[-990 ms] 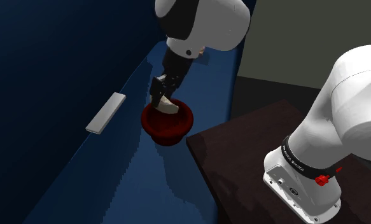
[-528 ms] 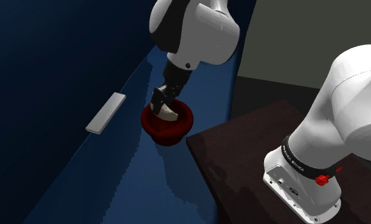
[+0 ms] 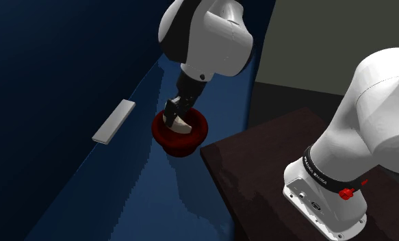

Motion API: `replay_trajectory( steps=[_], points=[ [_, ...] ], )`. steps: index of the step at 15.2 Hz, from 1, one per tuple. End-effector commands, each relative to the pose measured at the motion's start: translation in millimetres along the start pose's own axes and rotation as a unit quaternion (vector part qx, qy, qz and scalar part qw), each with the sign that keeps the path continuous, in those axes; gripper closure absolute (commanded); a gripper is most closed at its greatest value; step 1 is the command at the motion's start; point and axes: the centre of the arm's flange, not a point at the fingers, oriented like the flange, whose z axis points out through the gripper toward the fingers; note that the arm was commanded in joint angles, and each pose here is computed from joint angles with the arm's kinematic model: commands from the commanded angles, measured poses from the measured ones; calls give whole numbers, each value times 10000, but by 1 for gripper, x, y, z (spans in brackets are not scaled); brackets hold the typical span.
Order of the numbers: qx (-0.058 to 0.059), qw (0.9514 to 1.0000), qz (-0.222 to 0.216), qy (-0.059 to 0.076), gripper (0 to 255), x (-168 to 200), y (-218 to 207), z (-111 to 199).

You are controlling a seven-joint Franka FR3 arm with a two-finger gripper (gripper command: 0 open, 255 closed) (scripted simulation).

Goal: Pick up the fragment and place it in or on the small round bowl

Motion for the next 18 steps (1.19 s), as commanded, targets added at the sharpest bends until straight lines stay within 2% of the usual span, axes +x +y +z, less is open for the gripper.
replay_trajectory(
  steps=[1, 2, 7, 11, 18],
  points=[
    [0, 10000, 0, 1, 255, 0, 0, 0],
    [0, 10000, 0, 1, 0, 0, 0, 0],
    [0, 10000, 0, 1, 0, 0, 0, 0],
    [0, 10000, 0, 1, 0, 0, 0, -50],
    [0, 10000, 0, 1, 0, 0, 0, -50]
  ],
)
